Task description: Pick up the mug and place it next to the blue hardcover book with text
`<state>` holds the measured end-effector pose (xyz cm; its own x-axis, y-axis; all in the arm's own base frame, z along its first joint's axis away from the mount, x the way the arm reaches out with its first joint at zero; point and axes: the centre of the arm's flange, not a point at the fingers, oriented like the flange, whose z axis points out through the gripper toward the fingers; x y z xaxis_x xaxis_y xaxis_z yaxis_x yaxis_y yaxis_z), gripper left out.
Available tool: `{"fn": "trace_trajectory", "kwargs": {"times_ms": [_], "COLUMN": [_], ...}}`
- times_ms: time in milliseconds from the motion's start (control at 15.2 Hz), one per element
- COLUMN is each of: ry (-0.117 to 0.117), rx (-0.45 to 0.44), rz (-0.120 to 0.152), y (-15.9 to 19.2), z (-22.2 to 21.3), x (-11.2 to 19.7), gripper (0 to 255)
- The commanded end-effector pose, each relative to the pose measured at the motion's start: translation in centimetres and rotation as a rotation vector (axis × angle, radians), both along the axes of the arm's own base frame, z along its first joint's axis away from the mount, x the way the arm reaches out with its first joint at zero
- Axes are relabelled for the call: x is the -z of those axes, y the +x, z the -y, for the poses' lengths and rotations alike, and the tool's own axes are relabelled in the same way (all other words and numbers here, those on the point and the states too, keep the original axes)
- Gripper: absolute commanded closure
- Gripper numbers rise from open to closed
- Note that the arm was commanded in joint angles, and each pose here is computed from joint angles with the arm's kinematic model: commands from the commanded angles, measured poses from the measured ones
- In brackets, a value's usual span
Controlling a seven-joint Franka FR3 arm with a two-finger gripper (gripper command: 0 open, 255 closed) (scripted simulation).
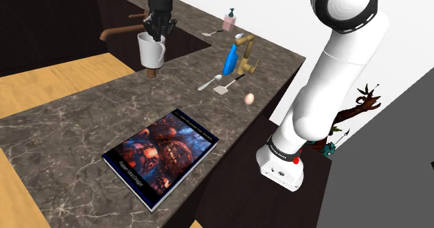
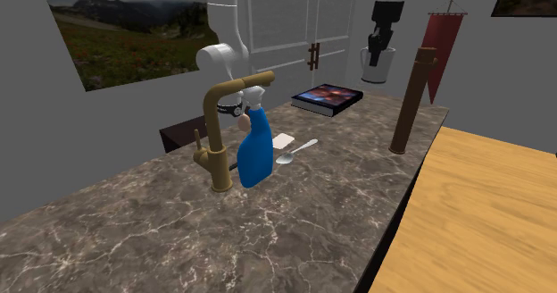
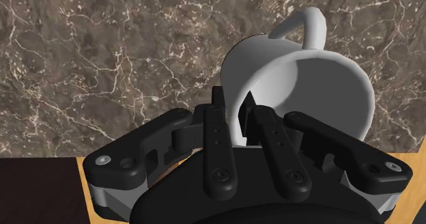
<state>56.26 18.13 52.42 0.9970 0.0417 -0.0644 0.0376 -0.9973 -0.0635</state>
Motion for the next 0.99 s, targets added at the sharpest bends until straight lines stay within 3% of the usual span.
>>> {"fn": "trace_trajectory", "kwargs": {"times_ms": [0, 330, 924], "ry": [0.000, 0.000, 0.000], "rx": [0.002, 0.002, 0.002], "rz": [0.000, 0.000, 0.000], "y": [-0.4, -1.5, -1.5], "z": [-2.6, -9.2, -9.2], "x": [0.1, 0.1, 4.8], "gripper": [255, 255, 255]}}
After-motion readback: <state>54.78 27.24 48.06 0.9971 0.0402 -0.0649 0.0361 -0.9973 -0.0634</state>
